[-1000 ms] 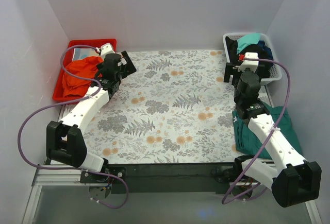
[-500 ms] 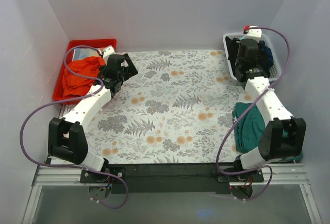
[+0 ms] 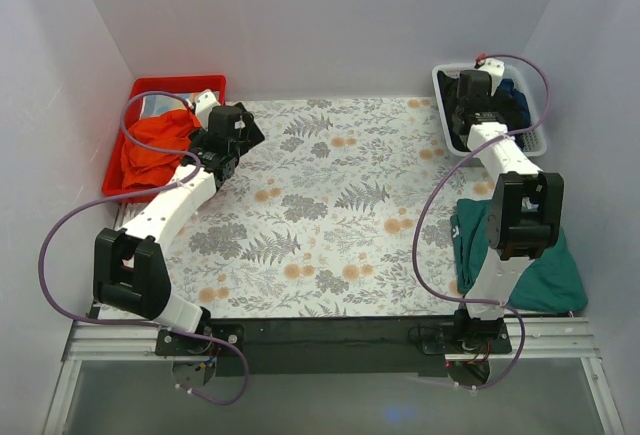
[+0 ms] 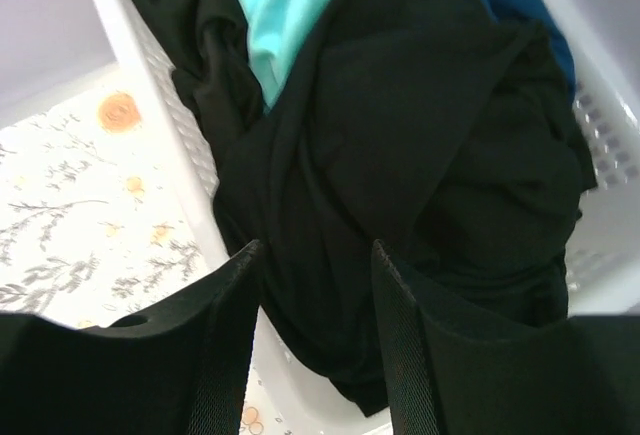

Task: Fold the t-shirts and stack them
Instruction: Grab crumpled tshirt from bin with the right arm

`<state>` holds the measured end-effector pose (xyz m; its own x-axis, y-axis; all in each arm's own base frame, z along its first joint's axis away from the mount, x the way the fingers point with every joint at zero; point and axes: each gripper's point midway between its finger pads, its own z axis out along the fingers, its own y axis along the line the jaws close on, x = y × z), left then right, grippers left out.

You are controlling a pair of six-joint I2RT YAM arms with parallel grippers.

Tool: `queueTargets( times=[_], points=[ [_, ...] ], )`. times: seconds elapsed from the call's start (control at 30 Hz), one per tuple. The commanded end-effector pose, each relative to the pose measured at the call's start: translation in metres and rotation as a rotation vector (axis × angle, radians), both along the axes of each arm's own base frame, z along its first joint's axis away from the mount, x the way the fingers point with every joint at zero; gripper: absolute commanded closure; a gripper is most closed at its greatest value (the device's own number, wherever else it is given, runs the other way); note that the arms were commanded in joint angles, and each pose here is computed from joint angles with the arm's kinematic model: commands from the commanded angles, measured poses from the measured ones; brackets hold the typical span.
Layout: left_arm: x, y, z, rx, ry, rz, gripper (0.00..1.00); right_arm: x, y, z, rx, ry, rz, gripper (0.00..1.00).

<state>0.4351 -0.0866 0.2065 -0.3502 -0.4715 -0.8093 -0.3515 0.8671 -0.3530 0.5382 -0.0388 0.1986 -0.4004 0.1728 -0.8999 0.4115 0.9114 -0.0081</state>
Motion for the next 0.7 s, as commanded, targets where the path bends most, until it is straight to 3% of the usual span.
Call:
queueTargets(
  times=[0.0,0.1,0.3,0.67],
  points=[
    [-0.001,0.008,0.012,0.006,-0.038,0.052,0.07,-0.004,-0.007,0.006,0.005,-0.117,-0.091,0.47],
    [-0.002,0.012,0.004,0.032,-0.028,0.065,0.07,-0.010,-0.016,0.004,-0.019,-0.148,-0.158,0.45],
    [0.002,0.006,0.000,0.020,-0.031,0.033,0.07,-0.006,-0.016,-0.011,-0.078,-0.131,-0.179,0.32],
    [0.007,-0.004,-0.006,-0.002,-0.021,-0.009,0.07,-0.014,-0.027,-0.024,-0.172,-0.078,-0.207,0.24]
  ],
)
